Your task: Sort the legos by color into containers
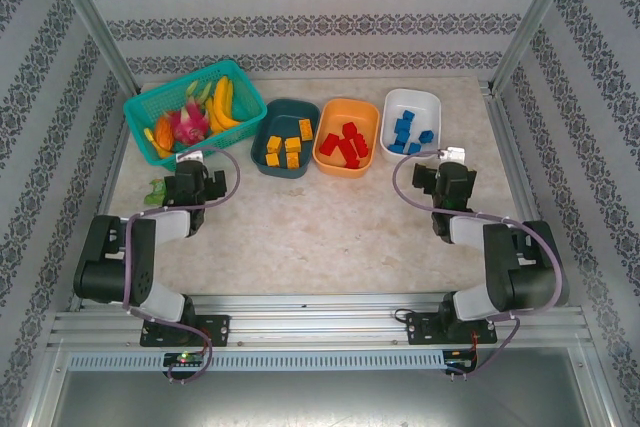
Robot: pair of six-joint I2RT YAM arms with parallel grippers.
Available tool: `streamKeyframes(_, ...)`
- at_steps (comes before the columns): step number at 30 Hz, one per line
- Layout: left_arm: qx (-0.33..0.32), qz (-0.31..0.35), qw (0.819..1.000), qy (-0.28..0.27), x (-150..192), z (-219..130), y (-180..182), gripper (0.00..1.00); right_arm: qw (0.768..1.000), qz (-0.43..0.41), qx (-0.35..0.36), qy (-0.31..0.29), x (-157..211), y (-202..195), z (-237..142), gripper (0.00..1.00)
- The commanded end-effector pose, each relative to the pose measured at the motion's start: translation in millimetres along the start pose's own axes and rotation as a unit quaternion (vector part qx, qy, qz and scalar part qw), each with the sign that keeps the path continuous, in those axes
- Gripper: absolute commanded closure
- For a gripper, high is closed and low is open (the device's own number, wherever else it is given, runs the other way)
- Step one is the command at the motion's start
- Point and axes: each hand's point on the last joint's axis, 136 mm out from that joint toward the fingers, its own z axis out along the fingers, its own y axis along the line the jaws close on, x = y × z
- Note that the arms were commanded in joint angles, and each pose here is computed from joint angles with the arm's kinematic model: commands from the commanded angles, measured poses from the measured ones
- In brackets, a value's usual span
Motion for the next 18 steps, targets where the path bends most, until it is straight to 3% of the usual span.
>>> streamKeyframes(1, 0.046, -0.002, 0.996, -0.082, -23.8, -4.7, -10.8, 0.00, 0.995, 0.013, -0.041, -0.085, -12.2, 7.8, -10.6, 0.02)
streamKeyframes(2, 0.045, -0.006, 0.995, -0.088, -17.8, -6.6, -9.6, 0.00, 0.993, 0.019, -0.041, -0.107, -12.1, 6.2, -13.9, 0.02)
streamKeyframes(4, 0.037, -0.015, 0.992, -0.117, -16.5, -7.3, -5.8, 0.00, 0.995, 0.017, -0.037, -0.095, -8.5, 5.3, -12.7, 0.02)
streamKeyframes(5, 0.036, -0.013, 0.995, -0.095, -12.1, -5.6, -5.9, 0.00, 0.996, 0.012, -0.036, -0.075, -6.8, 5.8, -9.7, 0.02)
streamKeyframes(7, 0.037, -0.012, 0.994, -0.107, -16.0, -5.6, -6.6, 0.00, 0.998, 0.010, -0.030, -0.057, -6.3, 6.1, -2.8, 0.02)
streamKeyframes(18, 0.036, -0.009, 0.994, -0.099, -14.3, -5.4, -7.3, 0.00, 0.998, -0.001, -0.026, -0.061, -13.6, 10.4, -0.9, 0.02)
